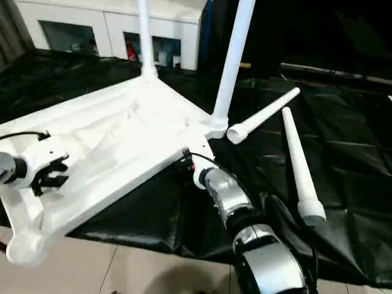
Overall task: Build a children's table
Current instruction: Rotate table base
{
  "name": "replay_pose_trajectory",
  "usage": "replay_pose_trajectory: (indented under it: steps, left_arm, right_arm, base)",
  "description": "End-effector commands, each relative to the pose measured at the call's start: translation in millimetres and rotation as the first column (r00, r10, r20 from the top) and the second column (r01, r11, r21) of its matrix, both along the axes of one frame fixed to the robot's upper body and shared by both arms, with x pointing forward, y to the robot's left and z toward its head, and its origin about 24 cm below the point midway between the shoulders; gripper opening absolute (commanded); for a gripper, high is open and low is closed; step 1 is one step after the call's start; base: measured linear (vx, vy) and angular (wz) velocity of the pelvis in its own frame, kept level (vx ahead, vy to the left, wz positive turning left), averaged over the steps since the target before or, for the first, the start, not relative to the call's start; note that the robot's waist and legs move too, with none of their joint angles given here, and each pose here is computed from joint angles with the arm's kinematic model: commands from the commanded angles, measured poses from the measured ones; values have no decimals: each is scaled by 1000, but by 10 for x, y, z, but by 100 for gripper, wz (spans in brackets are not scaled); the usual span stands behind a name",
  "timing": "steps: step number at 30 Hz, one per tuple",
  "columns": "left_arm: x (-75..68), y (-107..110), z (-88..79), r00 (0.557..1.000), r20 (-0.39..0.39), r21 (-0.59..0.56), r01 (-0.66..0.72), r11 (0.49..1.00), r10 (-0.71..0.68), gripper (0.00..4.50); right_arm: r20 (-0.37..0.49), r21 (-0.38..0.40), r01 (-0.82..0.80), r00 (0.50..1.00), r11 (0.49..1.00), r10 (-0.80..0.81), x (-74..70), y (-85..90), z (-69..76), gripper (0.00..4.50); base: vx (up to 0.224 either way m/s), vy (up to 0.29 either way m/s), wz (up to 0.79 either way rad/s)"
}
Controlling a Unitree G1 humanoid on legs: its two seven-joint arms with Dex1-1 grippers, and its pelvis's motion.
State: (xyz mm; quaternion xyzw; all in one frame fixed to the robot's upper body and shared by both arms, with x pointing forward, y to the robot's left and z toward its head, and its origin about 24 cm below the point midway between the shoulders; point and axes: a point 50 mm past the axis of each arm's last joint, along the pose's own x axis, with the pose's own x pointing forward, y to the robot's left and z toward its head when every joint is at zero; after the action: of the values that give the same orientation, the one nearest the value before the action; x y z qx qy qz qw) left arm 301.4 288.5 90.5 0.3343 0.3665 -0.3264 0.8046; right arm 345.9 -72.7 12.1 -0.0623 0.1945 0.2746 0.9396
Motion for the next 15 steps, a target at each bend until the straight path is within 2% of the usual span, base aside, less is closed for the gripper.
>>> replay_pose_trajectory:
  steps: [1,3,6,9,15]
  left_arm:
    - [-35,-186,-18,996,-30,-67,83,994,-85,202]
    - [-48,-266,-20,994,-29,-103,103,989,-107,202]
    - [-72,-513,-48,984,-20,-195,168,966,-176,202]
    - [-68,-640,-44,977,-3,-233,207,950,-214,202]
    - [74,-791,-6,971,87,-243,239,940,-225,202]
  right_arm:
    - [4,-1,-16,1000,1000,16,27,42,39,385]
    - [6,1,-22,1000,1000,22,32,61,49,385]
    - [12,4,-48,999,999,48,40,124,73,385]
    - [17,5,-61,998,998,61,44,154,87,385]
    - [31,1,-60,998,998,60,70,171,122,385]
  base:
    - [0,0,0]
    - [0,0,0]
    - [0,0,0]
    - [0,0,0]
    - [0,0,0]
